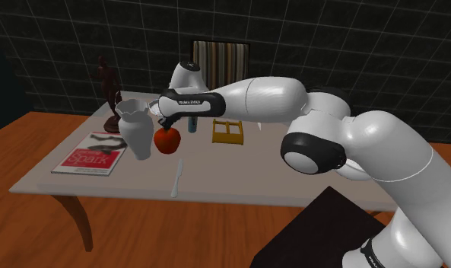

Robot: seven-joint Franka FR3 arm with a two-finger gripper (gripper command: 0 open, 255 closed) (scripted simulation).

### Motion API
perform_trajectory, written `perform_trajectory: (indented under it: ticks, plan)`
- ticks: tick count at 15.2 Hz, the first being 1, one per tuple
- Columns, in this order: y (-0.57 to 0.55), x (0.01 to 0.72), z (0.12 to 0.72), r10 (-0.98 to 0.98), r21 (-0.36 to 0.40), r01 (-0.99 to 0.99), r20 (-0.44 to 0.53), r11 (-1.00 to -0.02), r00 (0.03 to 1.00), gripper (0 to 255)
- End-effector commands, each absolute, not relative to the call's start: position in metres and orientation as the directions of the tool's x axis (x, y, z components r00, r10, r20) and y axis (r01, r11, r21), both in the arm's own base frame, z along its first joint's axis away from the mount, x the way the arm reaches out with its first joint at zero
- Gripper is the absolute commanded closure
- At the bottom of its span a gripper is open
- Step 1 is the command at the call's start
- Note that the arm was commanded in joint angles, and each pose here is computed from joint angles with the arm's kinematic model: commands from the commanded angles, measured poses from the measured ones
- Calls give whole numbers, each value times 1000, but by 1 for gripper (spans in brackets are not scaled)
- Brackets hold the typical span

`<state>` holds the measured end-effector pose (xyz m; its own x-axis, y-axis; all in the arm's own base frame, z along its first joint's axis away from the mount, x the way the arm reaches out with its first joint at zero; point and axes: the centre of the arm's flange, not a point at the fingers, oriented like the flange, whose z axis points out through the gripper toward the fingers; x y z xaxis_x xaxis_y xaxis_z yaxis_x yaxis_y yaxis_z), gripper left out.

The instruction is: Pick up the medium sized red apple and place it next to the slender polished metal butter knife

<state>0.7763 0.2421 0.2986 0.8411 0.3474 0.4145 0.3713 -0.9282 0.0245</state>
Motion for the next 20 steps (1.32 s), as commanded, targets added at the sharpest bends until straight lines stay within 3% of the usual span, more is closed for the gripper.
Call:
perform_trajectory:
  ticks: [1,13,14,20]
  plan:
    - [242,776,288,347,25,371,416,-928,841,255]
    - [242,776,263,347,25,371,416,-928,841,255]
    - [243,776,263,347,25,371,416,-928,841,0]
    - [241,771,275,347,25,371,416,-928,841,0]
